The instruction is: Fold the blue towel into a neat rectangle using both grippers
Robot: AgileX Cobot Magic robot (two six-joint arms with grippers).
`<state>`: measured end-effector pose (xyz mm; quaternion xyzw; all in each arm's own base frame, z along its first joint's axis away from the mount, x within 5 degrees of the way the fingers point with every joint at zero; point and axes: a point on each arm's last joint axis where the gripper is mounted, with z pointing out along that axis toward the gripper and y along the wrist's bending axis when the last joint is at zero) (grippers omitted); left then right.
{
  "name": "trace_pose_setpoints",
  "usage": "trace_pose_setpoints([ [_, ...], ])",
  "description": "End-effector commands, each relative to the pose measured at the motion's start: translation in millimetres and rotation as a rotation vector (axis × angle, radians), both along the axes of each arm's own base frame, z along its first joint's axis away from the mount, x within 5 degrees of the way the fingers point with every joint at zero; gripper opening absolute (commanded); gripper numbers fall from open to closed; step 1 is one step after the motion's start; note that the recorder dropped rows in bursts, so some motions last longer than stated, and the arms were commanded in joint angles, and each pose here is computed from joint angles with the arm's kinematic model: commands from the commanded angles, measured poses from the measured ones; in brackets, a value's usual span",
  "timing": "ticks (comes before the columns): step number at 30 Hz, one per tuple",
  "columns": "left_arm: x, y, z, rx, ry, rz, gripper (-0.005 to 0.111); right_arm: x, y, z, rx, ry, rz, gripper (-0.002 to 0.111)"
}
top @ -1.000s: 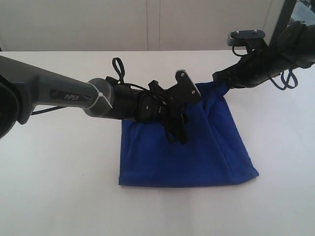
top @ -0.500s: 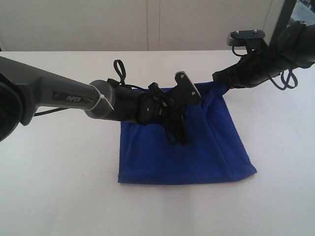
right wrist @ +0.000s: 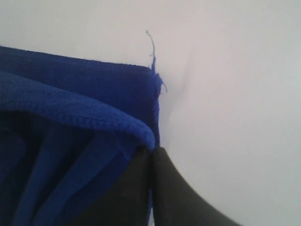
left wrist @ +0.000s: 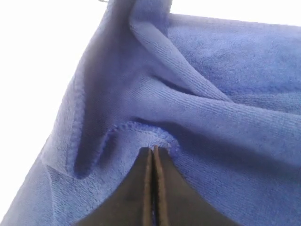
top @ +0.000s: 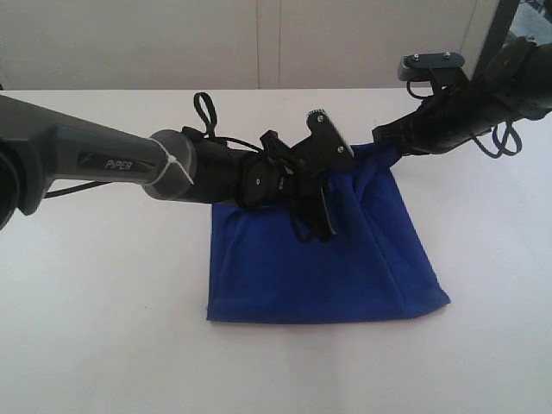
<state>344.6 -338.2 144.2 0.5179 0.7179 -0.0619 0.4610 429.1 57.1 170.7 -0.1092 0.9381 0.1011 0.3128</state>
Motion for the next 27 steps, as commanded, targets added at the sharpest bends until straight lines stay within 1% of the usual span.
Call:
trace_pose_setpoints([
  [1,-0.2,2.1,19.0,-0.005,-0.033,-0.015,0.0,0.3,-2.8,-0.2,-0.002,-0.001,-0.006,0.0],
  [4,0.0,13.7,40.5,-0.022,0.031,0.003,0.0,-0.1,-2.6,-0.4,-0.001,0.004,-0.004,0.0],
  [7,1.5,35.0,63.1,-0.098,0.208,0.082,0.0,-1.9,-2.0,4.3,0.003,0.006,0.003,0.0],
  [10,0.9,72.0,94.4,-0.168,0.439,0.181,0.0,-7.6,-1.0,23.4,0.001,-0.016,0.037,0.0],
  [11,0.1,78.3,101.3,-0.176,0.461,0.189,0.0,-9.2,-0.7,28.8,0.0,-0.024,0.046,0.0],
  [15,-13.5,94.6,133.7,-0.21,0.528,0.165,0.0,-22.7,1.6,59.3,-0.006,-0.046,0.121,0.0],
  [20,-44.2,103.4,173.1,-0.269,0.642,0.08,0.0,-50.9,5.2,96.6,-0.006,-0.013,0.238,0.0],
  [21,-56.9,106.6,186.9,-0.287,0.684,0.052,0.0,-65.6,4.9,112.0,-0.025,0.008,0.291,0.0],
  [24,-78.7,114.6,210.5,-0.309,0.737,0.021,0.0,-95.3,3.6,144.8,-0.049,0.013,0.356,0.0],
  [27,-106.9,126.7,233.4,-0.284,0.786,-0.043,0.0,-132.7,2.2,180.0,-0.061,0.004,0.415,0.0],
])
